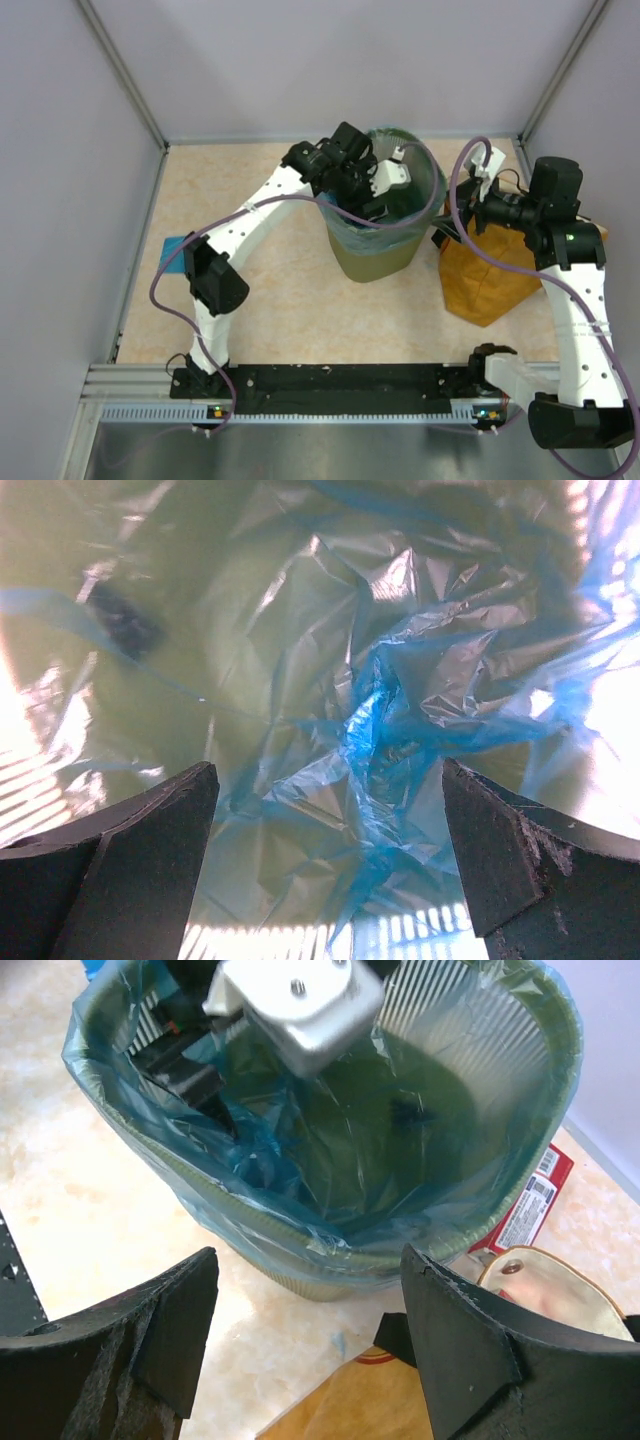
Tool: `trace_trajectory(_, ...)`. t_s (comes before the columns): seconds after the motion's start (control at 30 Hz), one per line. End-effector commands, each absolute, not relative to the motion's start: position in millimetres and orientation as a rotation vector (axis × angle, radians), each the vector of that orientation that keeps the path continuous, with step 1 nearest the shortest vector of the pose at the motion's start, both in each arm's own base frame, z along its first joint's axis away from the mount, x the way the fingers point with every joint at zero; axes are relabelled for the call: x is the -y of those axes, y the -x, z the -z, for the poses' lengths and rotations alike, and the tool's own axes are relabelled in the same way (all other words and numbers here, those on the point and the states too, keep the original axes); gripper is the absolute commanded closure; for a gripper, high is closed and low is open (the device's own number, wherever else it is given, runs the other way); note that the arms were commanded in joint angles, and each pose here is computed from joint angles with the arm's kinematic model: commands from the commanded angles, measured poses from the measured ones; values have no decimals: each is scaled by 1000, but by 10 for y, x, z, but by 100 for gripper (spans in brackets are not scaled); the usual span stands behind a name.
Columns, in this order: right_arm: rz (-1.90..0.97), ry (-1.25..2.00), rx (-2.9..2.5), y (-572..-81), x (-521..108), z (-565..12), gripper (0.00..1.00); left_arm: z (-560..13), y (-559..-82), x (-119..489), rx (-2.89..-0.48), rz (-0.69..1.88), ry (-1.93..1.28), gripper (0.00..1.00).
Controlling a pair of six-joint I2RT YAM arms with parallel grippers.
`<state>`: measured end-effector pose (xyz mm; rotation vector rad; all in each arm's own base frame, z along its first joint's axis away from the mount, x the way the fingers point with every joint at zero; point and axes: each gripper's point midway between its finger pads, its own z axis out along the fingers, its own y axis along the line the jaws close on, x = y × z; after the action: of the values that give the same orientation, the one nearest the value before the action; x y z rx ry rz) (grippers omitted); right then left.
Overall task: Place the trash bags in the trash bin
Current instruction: Adjust the trash bag in the trash bin.
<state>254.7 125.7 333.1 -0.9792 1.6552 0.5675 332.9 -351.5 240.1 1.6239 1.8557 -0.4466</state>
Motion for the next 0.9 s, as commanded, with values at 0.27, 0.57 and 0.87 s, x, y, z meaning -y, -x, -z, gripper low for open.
trace_trajectory(0.27,-465,986,-1612,-2546,-1202,-3484,27,-1720,-3403,3576,-1964,425,-1775,2)
trace_trajectory(0.57,-464,986,-1629,-2562,-1193,-3417,27,-1903,-3449,3642,-1918,435,-1710,1)
trace_trajectory(0.87,-460,984,-1625,-2545,-1189,-3429,27,-2583,-3542,3756,-1759,453,-1497,1)
